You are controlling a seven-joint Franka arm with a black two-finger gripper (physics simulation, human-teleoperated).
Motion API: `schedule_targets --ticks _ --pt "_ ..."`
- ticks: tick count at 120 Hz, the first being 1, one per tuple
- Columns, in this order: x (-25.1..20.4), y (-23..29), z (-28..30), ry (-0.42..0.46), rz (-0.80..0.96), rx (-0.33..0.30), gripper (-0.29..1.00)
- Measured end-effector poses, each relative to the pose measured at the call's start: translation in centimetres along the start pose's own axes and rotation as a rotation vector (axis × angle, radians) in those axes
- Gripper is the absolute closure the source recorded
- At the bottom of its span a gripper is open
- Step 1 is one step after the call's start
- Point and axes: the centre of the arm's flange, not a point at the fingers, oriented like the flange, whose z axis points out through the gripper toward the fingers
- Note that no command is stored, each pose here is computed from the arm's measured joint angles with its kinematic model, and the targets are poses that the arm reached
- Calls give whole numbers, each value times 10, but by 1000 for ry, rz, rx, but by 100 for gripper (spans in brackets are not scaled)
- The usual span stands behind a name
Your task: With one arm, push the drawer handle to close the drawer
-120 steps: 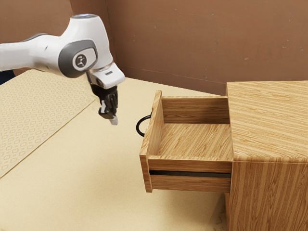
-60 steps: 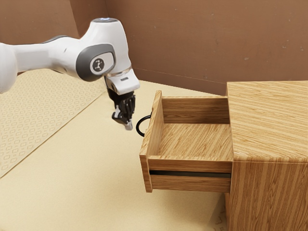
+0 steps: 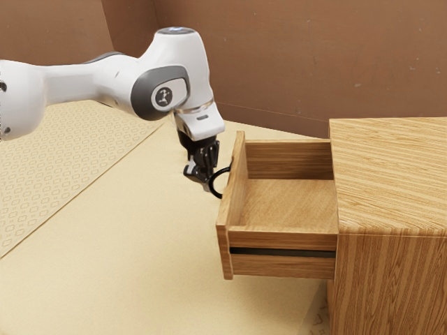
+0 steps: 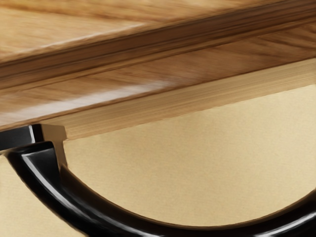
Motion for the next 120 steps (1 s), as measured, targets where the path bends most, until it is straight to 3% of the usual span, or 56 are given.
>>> schedule_targets --ticks 120 --pt "96 -22 9 85 8 21 79"
